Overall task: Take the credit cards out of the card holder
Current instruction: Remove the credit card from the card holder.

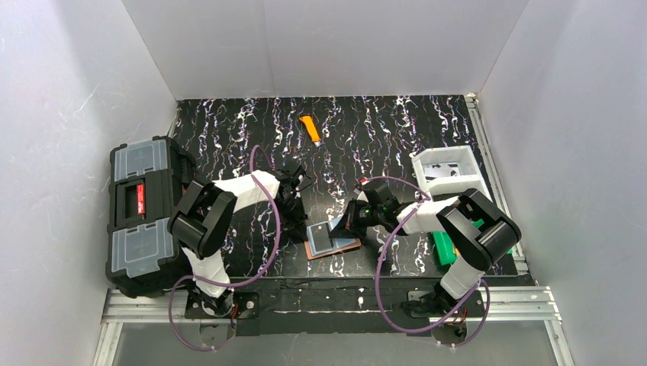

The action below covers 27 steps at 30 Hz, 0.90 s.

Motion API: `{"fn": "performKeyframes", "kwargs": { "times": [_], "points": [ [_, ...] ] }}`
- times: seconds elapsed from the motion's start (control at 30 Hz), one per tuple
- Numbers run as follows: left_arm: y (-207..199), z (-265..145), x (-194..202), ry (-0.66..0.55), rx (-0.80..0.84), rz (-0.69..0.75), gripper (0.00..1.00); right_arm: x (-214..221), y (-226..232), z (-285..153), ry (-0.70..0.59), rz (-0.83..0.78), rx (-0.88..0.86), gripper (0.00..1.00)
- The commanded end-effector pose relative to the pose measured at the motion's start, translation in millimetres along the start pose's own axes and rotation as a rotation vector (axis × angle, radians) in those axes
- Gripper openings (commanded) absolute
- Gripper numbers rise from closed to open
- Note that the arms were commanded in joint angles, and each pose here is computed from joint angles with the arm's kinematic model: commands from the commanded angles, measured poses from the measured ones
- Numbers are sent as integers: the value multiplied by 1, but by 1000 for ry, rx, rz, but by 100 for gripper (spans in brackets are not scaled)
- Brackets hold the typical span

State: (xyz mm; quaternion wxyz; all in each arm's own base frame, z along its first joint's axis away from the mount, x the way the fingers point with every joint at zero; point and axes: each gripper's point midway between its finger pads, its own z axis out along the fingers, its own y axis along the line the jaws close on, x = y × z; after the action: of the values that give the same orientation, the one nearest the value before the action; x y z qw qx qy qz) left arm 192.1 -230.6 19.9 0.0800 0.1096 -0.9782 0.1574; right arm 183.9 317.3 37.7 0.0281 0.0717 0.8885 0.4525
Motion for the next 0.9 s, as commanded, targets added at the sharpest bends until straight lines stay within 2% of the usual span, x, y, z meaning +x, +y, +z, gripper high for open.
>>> {"fn": "performKeyframes", "kwargs": {
  "times": [0.0, 0.13, 0.3, 0.4, 0.53, 0.7, 0.87],
  "points": [
    [77, 30, -7, -48, -305, -7, 0, -5, 1, -6, -34, -31, 2, 1],
    [77, 31, -6, -45, -303, -8, 0, -4, -4, -5, -34, -27, 13, 1],
    [74, 31, -7, -41, -292, -6, 0, -2, -7, 0, -8, -24, 3, 27],
    [73, 32, -6, -37, -289, -7, 0, -1, -5, 4, 18, -13, -20, 29],
    [74, 32, -6, -35, -288, -6, 0, 0, -3, 9, 39, 6, -48, 27],
    [75, 33, -6, -37, -292, -7, 0, 1, -8, 9, 28, 25, -40, 11],
    [75, 33, -7, -37, -299, -9, 0, -1, -16, 4, -3, 44, -21, 3]
  ]
}}
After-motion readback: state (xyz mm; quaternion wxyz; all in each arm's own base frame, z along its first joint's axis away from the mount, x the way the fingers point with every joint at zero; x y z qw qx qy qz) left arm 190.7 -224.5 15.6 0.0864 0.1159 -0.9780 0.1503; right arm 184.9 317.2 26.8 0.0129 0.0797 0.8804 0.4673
